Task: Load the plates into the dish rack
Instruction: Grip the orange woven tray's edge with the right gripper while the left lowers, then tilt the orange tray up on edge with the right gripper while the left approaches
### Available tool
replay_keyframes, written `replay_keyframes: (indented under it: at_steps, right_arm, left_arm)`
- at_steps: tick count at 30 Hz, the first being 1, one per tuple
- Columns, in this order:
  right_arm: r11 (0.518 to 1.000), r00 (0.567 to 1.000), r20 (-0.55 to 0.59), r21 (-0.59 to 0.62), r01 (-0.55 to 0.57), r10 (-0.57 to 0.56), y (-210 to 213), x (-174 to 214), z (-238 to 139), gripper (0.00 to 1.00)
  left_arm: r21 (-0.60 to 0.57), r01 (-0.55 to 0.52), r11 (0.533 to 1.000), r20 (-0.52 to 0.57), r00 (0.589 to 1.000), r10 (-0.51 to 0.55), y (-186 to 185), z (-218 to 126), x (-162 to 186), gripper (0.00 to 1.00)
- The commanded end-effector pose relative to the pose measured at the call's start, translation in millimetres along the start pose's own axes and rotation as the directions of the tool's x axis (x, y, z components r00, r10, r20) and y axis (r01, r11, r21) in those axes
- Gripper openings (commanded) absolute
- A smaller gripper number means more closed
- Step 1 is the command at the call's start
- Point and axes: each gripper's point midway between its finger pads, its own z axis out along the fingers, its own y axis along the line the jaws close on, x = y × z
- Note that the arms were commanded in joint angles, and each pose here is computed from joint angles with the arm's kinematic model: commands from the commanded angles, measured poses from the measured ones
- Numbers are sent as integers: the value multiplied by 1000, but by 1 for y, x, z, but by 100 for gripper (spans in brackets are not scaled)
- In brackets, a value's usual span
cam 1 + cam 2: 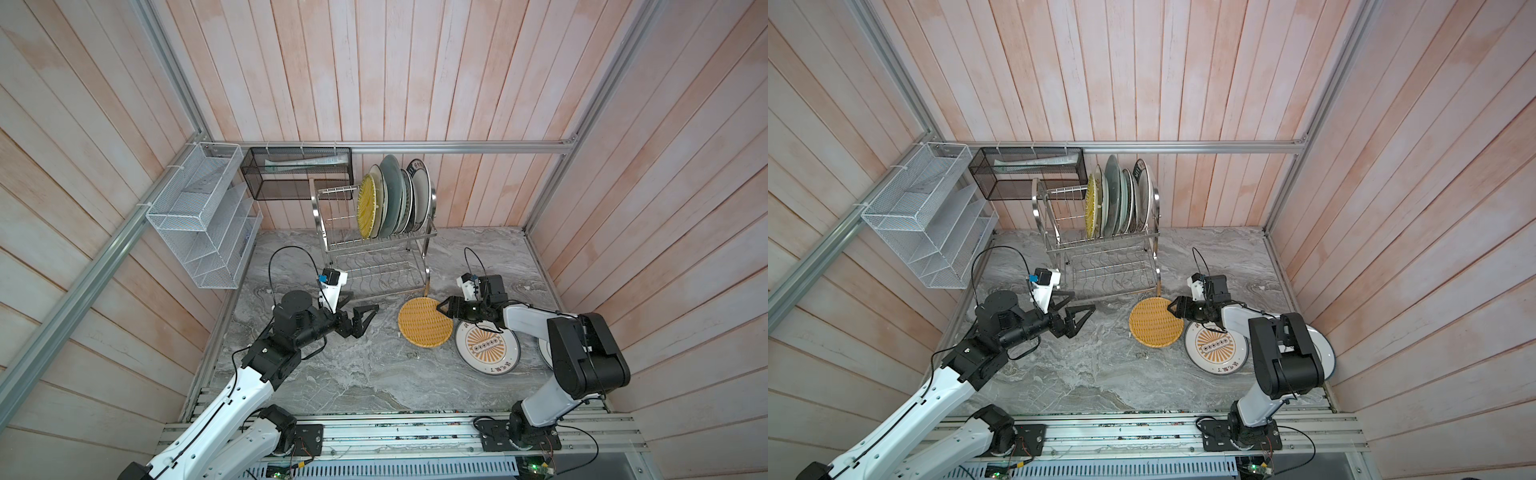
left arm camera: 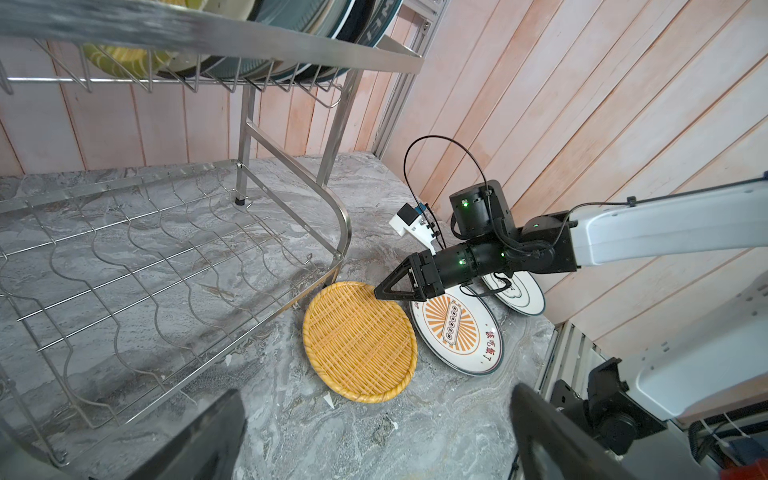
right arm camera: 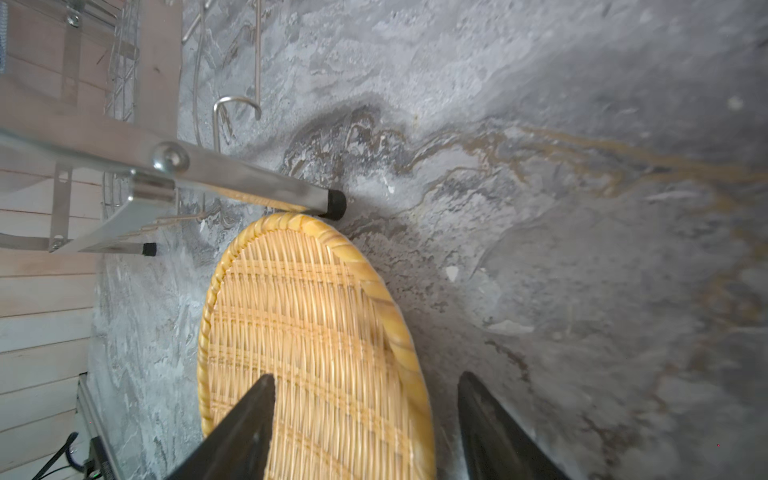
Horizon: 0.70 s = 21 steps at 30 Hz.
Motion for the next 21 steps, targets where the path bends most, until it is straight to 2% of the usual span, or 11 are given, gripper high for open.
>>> replay_keyframes:
  at_steps: [1, 8, 15, 21]
  right_arm:
    - [999, 998, -68, -37, 3, -6, 6, 17, 9, 67]
    - [1000, 992, -130, -20, 2, -5, 4, 36, 21, 53]
    - [998, 990, -137, -54, -21, 13, 14, 48, 26, 24]
    - [992, 994, -105, -120, -41, 28, 31, 44, 17, 4]
  left_arm:
    - [8, 7, 1000, 11, 1000, -7, 1, 1, 2, 100]
    - [9, 9, 1000, 10, 1000, -9, 1, 2, 2, 100]
    - [-11, 14, 1000, 21, 1000, -13, 4, 0, 2, 100]
    - [-42, 18, 999, 48, 999, -16, 8, -5, -2, 100]
